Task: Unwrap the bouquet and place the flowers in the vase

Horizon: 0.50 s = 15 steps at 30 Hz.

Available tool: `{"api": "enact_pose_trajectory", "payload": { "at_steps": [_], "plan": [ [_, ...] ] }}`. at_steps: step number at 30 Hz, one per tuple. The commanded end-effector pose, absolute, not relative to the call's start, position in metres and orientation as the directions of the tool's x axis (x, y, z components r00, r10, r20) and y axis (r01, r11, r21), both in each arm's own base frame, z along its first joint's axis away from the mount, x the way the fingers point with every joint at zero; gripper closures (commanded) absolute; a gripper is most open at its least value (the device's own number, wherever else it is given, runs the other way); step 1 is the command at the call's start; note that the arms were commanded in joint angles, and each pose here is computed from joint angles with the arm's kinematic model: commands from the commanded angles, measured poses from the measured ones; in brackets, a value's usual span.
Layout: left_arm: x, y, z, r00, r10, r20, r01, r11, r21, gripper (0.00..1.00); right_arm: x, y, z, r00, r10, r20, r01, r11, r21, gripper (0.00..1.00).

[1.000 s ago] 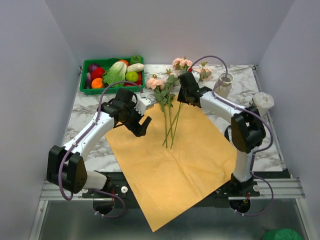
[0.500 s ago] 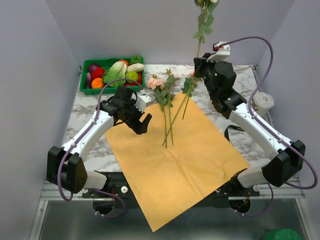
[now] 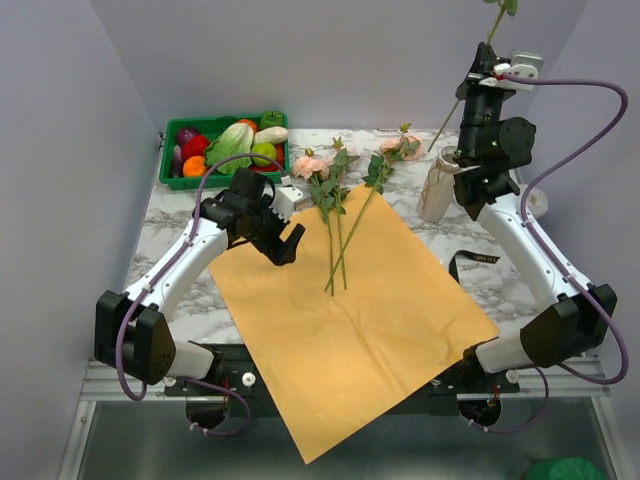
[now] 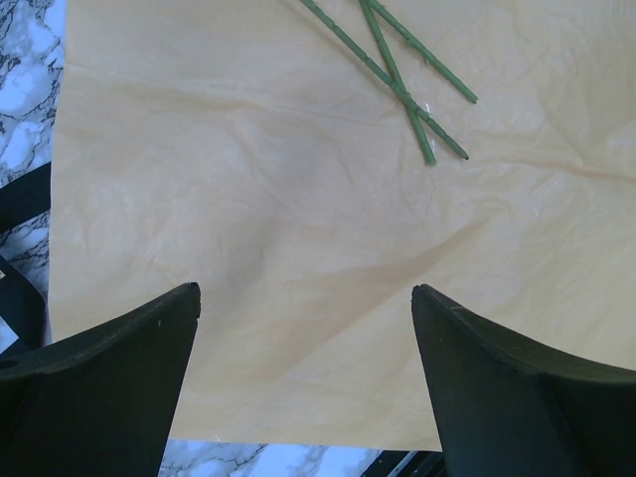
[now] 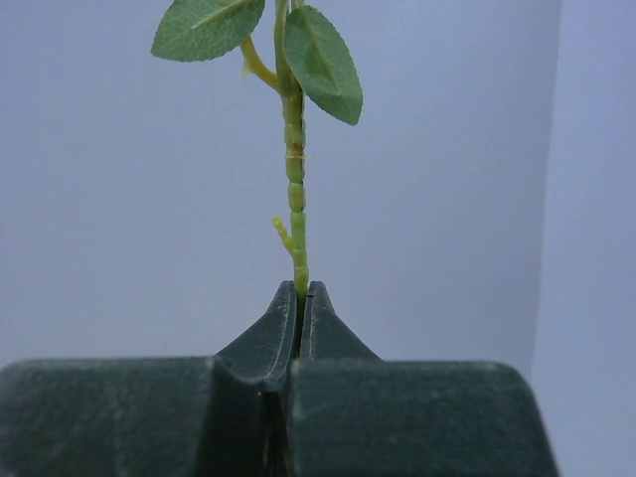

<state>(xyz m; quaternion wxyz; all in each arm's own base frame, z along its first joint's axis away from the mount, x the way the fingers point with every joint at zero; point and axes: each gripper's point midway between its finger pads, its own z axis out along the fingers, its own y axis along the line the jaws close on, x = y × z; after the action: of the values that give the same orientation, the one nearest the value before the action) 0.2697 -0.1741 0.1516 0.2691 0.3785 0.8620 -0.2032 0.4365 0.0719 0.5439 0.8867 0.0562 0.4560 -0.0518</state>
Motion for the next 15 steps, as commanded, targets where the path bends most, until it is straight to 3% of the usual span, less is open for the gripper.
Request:
{"api": "enact_pose_trajectory", "payload": {
  "at_steps": [1,15],
  "plan": [
    [0.266,-0.176,0.151,-0.568,0.545,-0.617,0.771,0.615,-0.166,0.05,0.424,0.058,0.576,0.657,-0.085,-0.749,0.202,0.977,0.067,0.99],
    [0.264,-0.176,0.145,-0.57,0.545,-0.615,0.772,0.61,-0.175,0.05,0.422,0.041,0.543,0.586,-0.196,-0.786,0.318,0.948,0.0,0.99]
  ]
}}
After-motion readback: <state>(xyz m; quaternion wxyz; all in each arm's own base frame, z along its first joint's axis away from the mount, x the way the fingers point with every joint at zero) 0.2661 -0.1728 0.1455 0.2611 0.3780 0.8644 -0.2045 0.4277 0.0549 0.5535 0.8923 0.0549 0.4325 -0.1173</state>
